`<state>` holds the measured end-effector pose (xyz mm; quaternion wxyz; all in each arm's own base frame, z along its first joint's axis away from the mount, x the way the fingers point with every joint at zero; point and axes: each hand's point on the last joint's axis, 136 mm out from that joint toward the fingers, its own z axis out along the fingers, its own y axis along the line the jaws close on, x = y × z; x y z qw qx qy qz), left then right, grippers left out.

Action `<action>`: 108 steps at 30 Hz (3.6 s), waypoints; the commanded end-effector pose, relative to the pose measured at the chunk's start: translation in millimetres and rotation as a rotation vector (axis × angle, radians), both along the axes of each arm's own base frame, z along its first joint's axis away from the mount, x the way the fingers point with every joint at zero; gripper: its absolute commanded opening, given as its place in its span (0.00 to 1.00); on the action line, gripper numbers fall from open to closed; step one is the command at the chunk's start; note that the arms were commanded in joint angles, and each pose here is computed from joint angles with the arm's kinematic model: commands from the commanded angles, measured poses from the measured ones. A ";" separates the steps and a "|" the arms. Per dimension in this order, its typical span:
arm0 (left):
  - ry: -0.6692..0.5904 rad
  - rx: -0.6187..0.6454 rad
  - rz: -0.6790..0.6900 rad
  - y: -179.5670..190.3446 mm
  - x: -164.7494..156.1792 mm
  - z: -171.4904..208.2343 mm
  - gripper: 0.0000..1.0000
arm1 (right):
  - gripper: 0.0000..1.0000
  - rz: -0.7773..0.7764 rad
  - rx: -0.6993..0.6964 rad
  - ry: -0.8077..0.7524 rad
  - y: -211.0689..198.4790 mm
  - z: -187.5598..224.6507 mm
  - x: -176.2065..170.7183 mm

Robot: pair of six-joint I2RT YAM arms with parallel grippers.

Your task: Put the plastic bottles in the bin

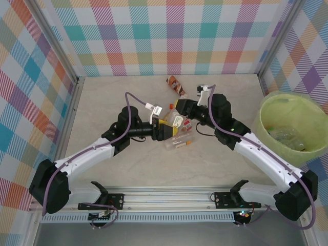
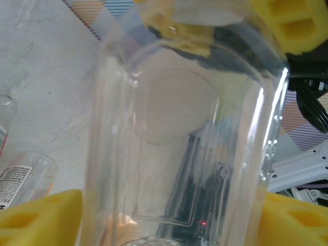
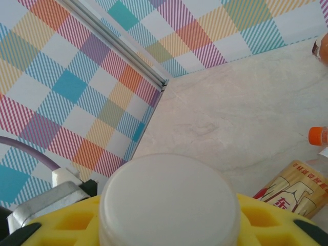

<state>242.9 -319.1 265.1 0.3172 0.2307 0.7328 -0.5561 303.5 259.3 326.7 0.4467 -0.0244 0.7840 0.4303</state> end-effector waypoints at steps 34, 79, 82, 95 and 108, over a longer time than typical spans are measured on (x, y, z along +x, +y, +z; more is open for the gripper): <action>0.032 0.153 0.481 44.4 66.7 -43.5 1.00 | 0.00 -0.695 -0.356 -0.694 -204.6 164.0 -80.2; 0.060 0.219 0.625 82.7 63.9 -71.4 1.00 | 0.64 -1.408 -1.119 0.174 -433.6 62.4 -72.4; 0.067 0.224 0.647 86.4 66.8 -72.4 1.00 | 0.75 -1.395 -1.119 0.205 -432.5 54.9 -76.2; 0.159 0.248 0.731 104.1 77.4 -94.2 1.00 | 1.00 -1.256 -0.932 0.174 -403.6 51.8 -72.7; 0.241 0.243 0.792 115.8 85.6 -108.6 1.00 | 1.00 -0.637 -0.334 -0.003 -268.7 70.0 -35.5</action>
